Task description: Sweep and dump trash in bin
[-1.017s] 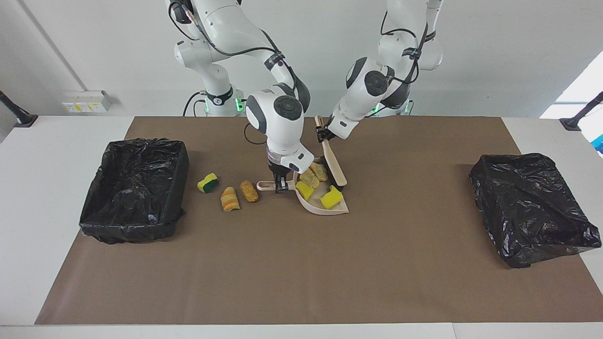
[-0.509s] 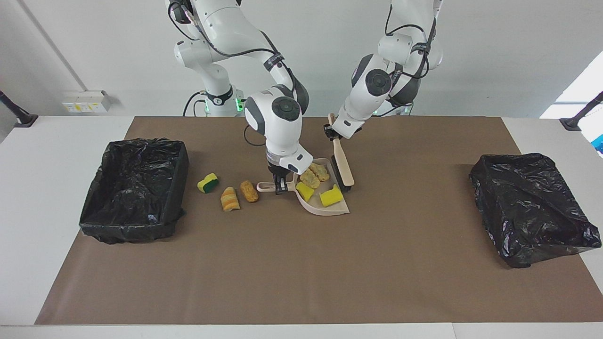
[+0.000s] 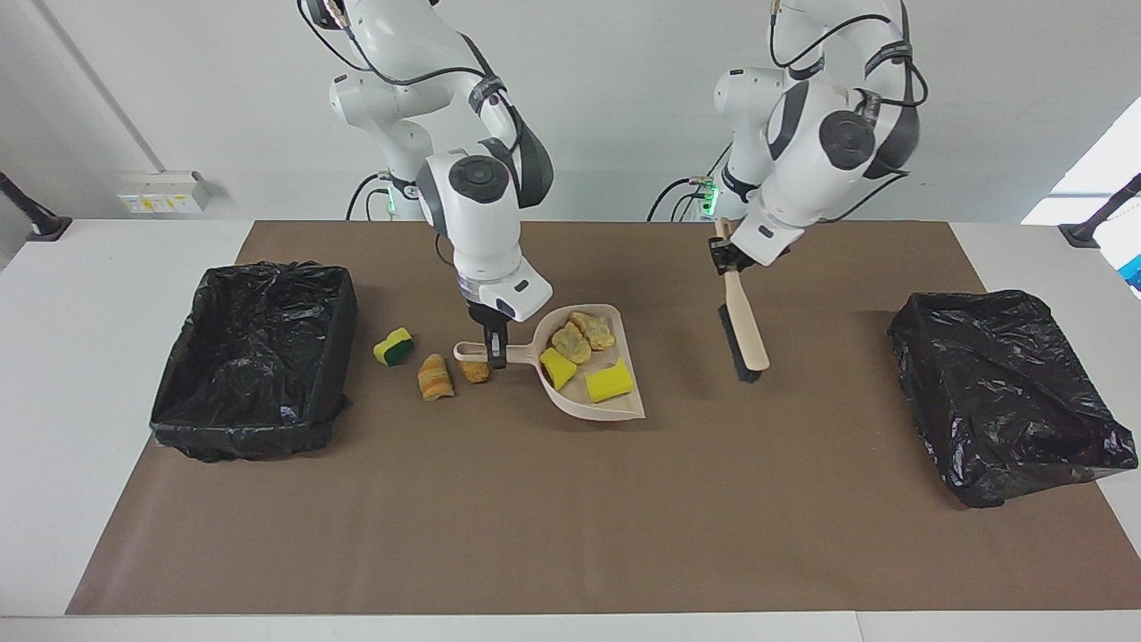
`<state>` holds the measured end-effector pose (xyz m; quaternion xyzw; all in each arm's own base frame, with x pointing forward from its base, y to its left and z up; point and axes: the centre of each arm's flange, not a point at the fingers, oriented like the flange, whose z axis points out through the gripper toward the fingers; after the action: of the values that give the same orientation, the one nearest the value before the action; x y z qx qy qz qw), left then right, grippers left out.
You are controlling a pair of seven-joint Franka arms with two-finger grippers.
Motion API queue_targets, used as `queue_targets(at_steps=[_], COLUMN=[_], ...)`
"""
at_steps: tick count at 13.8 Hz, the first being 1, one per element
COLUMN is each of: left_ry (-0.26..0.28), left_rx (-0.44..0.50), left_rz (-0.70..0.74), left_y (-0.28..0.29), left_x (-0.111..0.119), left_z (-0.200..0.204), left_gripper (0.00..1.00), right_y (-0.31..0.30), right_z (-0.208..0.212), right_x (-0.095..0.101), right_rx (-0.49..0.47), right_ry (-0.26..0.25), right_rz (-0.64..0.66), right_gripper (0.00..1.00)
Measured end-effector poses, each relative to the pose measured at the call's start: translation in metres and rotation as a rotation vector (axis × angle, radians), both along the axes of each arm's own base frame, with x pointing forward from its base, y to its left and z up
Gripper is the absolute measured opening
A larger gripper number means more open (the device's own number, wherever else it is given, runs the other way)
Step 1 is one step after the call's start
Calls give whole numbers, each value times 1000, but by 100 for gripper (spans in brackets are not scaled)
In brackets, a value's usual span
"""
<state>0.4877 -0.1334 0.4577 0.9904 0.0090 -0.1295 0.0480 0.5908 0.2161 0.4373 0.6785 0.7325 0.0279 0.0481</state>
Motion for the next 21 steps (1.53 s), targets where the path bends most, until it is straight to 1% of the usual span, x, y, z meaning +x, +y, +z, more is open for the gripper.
queue_targets(at_steps=[2,5,8,9,11,12,13,16,18,21], left_ry=[1,7,-12,-21,-25,-22,-20,-24,-26,-72], left_rx=[-13,-23,-25,-25,-21,-12,7,52,42,28], left_rz=[-42,-94,-102,-106,-113,-106,-89,-44,-25,-1], left_y=[40,73,75,73,64,48,19,-82,-134,-199], left_x=[7,7,9,10,9,7,1,-31,-56,-103], left_z=[-5,-19,-29,-31,-33,-33,-33,-30,-31,-52], left_gripper=[26,26,26,26,26,26,26,26,26,26], right_y=[-42,-98,-173,-205,-269,-299,-330,-398,-418,-416], right_z=[29,65,87,92,95,96,96,99,100,98], right_x=[10,22,24,22,15,11,6,-11,-20,-30], right_rx=[-6,-13,-29,-35,-48,-59,-82,-232,-326,-472], right_ry=[-8,-18,-12,-10,13,21,27,62,90,132], right_rz=[-21,-62,-97,-112,-139,-141,-137,-133,-133,-101], right_gripper=[32,32,32,32,32,32,32,32,32,32])
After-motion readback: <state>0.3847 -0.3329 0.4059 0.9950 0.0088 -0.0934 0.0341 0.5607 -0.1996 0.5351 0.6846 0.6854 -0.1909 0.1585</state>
